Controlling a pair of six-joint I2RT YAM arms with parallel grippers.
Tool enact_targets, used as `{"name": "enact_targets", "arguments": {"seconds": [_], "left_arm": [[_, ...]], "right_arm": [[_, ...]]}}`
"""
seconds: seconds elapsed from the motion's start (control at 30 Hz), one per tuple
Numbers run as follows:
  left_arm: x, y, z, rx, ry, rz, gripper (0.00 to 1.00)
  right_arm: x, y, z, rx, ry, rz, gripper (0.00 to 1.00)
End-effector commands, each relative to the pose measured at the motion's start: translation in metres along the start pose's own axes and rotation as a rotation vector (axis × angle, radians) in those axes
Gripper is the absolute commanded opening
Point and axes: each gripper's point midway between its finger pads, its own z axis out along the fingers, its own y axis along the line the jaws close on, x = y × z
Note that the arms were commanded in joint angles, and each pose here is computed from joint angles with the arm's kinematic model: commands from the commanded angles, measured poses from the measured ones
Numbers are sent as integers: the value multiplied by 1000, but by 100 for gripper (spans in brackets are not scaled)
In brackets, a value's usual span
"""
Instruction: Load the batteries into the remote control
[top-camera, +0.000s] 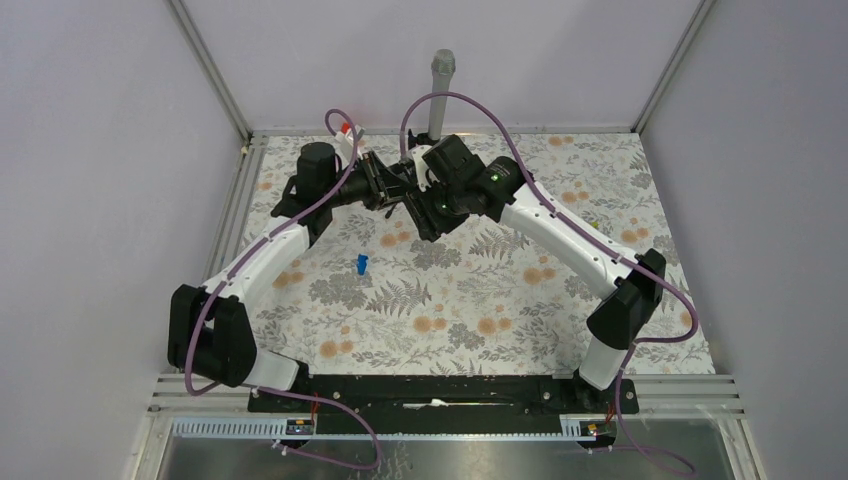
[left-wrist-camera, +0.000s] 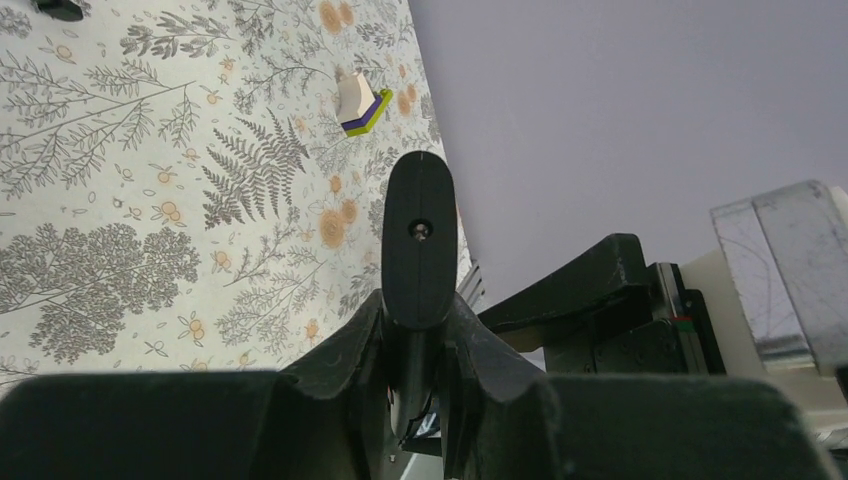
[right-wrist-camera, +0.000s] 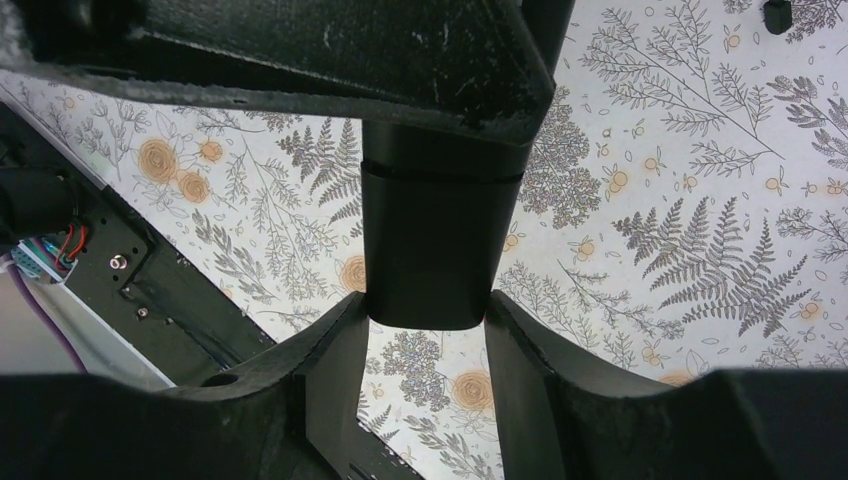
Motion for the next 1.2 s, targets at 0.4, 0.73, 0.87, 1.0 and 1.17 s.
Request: {"name": "enact_targets", "arguments": {"seconds": [0.4, 0.73, 0.87, 1.0, 1.17], "left_arm": [[8, -34, -5, 160, 125, -155, 0], [6, -28, -4, 146, 120, -165, 0], [5, -25, -4, 139, 117, -169, 0], [5, -23, -4, 132, 117, -172, 0], [4, -18, -4, 121, 115, -178, 0]], "right_arm": [[-49, 2, 11, -22, -148, 24, 54], [-47, 5, 14, -38, -119, 21, 57], [-47, 4, 14, -37, -114, 16, 58], [-48, 5, 12, -42, -117, 17, 58], [-49, 7, 10, -50, -118, 22, 61]]}}
